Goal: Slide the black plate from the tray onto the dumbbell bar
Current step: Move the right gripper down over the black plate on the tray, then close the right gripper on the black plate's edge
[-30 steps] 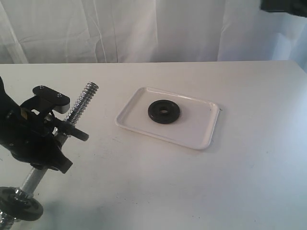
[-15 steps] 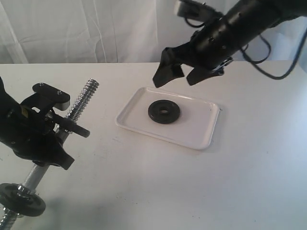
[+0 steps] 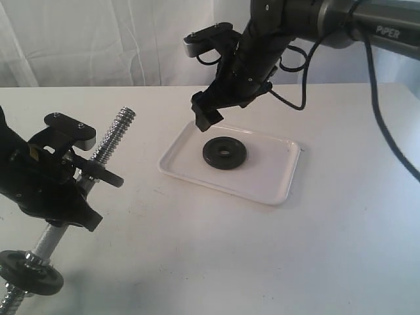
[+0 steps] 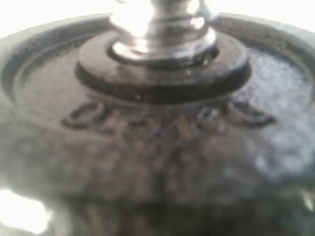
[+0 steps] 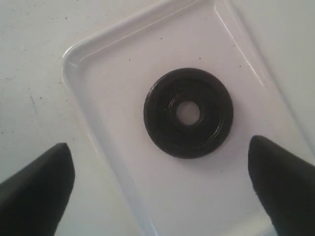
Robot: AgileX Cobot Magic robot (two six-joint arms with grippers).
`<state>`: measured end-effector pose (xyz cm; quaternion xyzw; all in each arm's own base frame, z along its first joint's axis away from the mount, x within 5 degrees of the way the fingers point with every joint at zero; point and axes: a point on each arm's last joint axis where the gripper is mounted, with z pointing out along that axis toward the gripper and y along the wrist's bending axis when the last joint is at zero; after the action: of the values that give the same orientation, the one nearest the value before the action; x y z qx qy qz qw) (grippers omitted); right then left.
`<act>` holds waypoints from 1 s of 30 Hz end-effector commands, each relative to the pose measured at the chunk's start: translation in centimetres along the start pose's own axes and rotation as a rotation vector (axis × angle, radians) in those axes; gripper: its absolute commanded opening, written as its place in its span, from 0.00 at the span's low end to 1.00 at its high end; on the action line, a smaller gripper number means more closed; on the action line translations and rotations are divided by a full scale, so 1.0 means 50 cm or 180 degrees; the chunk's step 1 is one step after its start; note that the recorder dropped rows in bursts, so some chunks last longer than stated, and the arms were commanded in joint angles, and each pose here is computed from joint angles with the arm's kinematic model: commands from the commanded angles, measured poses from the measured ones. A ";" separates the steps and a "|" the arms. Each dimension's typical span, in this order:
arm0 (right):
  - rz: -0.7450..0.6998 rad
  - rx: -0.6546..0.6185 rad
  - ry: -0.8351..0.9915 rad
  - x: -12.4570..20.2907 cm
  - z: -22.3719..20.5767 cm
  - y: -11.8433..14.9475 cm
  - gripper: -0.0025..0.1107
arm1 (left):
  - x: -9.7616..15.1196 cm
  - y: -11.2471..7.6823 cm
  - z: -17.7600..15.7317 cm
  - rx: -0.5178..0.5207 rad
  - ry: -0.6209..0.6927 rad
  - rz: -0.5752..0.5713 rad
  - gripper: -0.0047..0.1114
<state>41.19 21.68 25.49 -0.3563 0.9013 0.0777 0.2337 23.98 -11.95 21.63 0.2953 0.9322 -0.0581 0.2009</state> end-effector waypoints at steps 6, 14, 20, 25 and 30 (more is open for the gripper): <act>0.0080 0.0030 0.0081 -0.006 0.086 -0.011 0.81 | -0.029 0.002 -0.040 -0.0059 -0.0475 -0.0066 0.04; 0.0021 0.0146 0.0015 -0.004 0.128 -0.020 0.81 | -0.029 0.002 -0.040 -0.0059 -0.0475 -0.0066 0.04; -0.0048 0.0208 0.0126 0.011 0.170 -0.027 0.81 | -0.029 0.002 -0.040 -0.0059 -0.0475 -0.0066 0.04; -0.0041 0.0218 0.0095 0.010 0.189 -0.029 0.81 | -0.029 0.002 -0.040 -0.0059 -0.0475 -0.0066 0.04; -0.0024 0.0211 0.0122 0.010 0.209 -0.031 0.81 | -0.029 0.002 -0.040 -0.0059 -0.0475 -0.0066 0.04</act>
<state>45.45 23.32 16.32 -0.3556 0.9063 0.0428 0.2244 23.99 -11.96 21.64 0.2952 0.9321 -0.0581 0.2018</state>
